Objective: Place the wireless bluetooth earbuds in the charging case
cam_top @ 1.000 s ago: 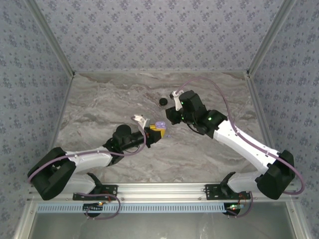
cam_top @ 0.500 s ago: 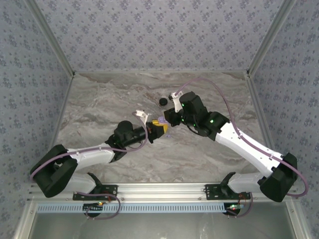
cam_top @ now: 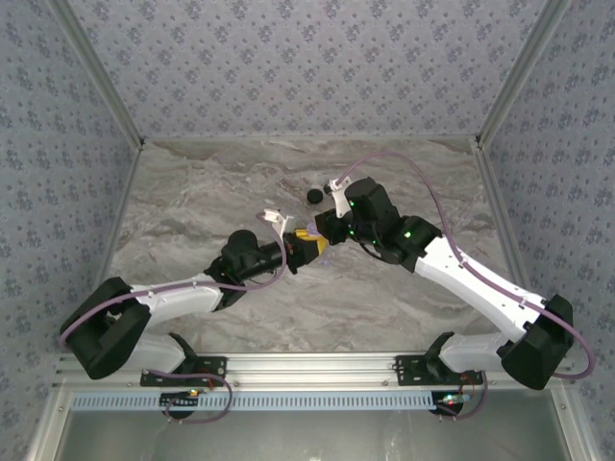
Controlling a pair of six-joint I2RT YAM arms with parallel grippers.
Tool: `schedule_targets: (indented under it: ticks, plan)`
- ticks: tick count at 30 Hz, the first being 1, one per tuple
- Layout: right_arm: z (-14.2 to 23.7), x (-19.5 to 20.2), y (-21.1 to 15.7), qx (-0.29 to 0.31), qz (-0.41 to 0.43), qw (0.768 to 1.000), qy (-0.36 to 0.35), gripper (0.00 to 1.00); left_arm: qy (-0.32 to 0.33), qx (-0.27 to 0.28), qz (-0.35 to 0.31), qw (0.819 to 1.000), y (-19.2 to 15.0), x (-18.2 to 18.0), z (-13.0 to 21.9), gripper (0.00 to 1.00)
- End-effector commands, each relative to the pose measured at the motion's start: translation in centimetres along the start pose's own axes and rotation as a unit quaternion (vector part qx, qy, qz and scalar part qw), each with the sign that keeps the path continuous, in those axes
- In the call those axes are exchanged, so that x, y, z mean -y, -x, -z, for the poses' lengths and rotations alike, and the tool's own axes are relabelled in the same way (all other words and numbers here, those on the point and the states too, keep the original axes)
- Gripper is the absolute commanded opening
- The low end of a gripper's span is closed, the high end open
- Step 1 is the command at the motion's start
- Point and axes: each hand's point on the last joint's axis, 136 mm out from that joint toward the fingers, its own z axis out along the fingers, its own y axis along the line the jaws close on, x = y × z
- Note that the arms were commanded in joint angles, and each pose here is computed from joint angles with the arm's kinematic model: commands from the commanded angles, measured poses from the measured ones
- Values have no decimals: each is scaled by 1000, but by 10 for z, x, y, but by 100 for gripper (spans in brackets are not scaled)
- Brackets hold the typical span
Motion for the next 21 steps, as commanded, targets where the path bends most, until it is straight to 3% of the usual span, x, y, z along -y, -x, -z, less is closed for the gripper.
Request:
schedule_targets:
  ticks: [1,21]
  plan:
    - [7,-10,9,18,8,1000,17,18,-21,14,-2,1000,16,13,-5,24]
    - [6,-9,-6,4,9,1000,13,18,-1,27,8,1000,22,7,-5,24]
